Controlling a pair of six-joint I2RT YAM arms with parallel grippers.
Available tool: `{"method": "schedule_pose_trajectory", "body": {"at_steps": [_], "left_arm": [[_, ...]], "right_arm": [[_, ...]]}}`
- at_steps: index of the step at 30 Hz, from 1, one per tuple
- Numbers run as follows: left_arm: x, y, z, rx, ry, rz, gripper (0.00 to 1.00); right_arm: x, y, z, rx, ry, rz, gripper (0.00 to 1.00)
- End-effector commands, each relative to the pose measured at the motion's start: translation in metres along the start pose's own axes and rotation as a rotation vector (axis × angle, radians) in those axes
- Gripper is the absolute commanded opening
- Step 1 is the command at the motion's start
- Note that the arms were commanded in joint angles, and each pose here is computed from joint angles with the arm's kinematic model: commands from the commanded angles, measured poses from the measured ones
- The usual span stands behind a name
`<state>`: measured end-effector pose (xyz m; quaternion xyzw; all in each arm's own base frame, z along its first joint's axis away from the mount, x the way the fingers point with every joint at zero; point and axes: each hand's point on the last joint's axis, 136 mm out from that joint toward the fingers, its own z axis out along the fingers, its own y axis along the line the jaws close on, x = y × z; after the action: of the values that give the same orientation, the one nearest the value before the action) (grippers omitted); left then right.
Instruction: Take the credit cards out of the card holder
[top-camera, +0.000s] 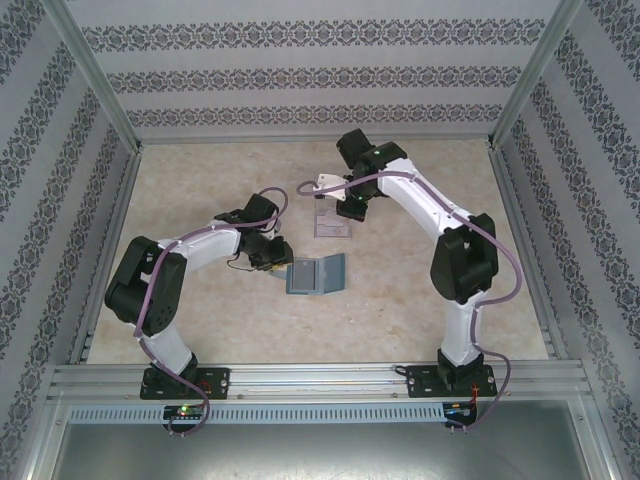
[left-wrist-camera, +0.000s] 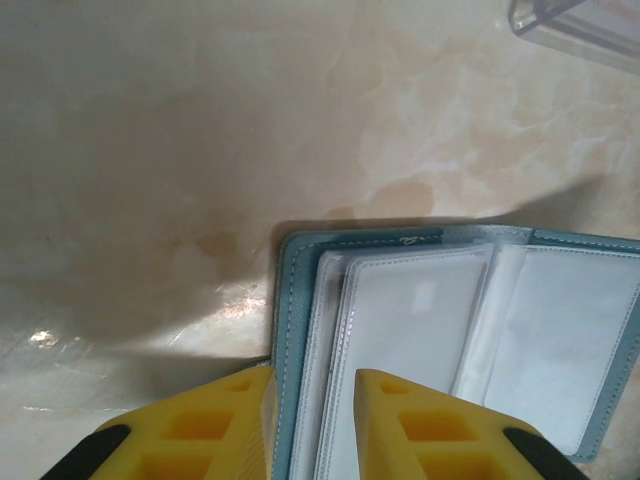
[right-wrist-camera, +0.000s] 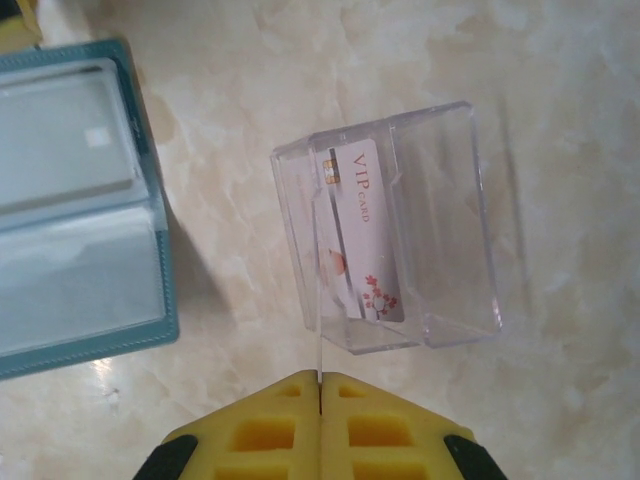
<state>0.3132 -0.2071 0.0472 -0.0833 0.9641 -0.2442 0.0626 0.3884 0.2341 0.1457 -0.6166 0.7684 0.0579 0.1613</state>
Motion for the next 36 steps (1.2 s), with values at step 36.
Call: {"method": "schedule_pose_trajectory", "body": {"at_steps": [36], "left_arm": [[-0.007, 0.013, -0.012, 0.021, -0.046, -0.032, 0.27]], "right_arm": [[-0.008, 0.007, 0.069, -0.203, 0.195, -0.179, 0.00]]}}
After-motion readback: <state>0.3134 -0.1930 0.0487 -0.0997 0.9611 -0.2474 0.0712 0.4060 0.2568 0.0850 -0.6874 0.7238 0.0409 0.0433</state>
